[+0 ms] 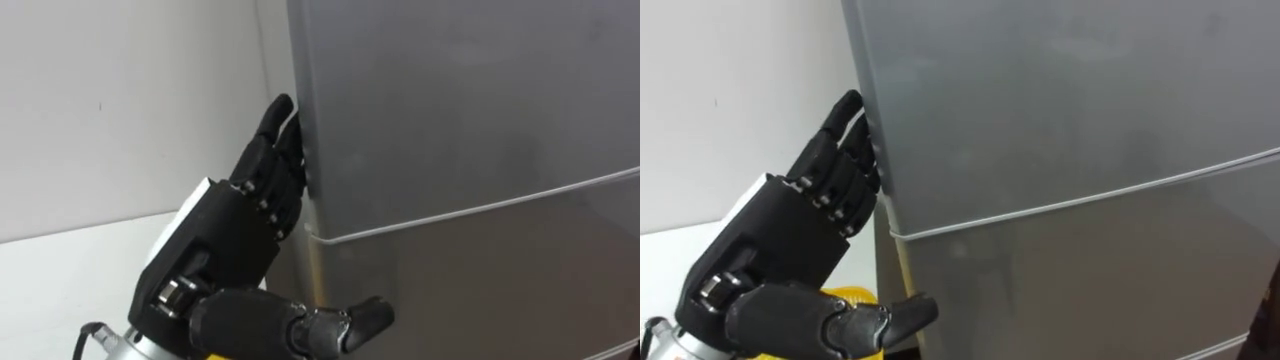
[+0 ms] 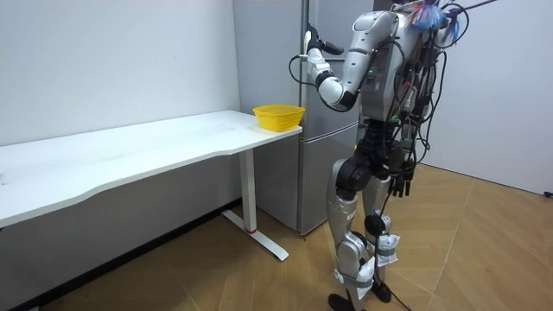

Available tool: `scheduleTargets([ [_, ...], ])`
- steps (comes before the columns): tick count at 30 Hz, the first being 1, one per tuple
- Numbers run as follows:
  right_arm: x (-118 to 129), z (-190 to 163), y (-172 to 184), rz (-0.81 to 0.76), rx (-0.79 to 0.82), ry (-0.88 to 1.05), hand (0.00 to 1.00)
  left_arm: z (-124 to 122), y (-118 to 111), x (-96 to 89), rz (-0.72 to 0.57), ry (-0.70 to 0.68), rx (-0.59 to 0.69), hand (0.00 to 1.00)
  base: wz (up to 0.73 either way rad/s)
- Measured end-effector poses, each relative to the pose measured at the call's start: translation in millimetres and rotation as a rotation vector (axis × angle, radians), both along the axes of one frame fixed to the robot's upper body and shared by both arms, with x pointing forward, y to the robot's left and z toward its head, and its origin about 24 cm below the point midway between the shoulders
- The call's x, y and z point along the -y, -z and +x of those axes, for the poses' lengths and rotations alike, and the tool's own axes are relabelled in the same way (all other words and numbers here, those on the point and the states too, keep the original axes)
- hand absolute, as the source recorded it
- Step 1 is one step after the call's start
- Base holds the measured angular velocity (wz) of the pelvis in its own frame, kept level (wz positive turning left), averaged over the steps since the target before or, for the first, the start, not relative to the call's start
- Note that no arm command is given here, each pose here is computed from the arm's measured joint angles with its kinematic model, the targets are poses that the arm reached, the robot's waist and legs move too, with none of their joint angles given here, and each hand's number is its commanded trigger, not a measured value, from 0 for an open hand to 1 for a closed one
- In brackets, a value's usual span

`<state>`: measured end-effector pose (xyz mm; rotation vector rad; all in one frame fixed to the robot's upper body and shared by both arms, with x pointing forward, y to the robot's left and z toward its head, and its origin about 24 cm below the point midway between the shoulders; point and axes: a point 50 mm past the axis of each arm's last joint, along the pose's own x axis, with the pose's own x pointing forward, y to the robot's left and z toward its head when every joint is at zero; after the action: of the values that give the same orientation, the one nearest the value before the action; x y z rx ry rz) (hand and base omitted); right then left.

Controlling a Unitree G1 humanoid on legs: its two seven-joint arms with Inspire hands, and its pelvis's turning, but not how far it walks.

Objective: Retrieve from the upper fridge

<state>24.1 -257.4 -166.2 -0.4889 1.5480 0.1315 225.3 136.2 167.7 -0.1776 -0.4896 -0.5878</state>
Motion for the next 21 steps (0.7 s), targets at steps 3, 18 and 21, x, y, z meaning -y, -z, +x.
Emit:
scheduleTargets([
  [3, -0.3, -0.6, 0.1, 0.005, -0.005, -0.003, 0.0, 2.9, 0.9, -8.0, -0.007, -0.048, -0.01, 0.0, 0.0],
  [18, -0.9, -1.0, 0.2, 0.017, -0.016, -0.014, 0.0, 2.2, 4.1, -3.7, 0.045, 0.012, -0.027, 0.0, 0.0],
  [21, -1.2, -1.9, 0.3, 0.023, -0.02, -0.013, 0.0, 2.1, 4.2, -3.8, 0.05, 0.014, -0.027, 0.0, 0.0],
])
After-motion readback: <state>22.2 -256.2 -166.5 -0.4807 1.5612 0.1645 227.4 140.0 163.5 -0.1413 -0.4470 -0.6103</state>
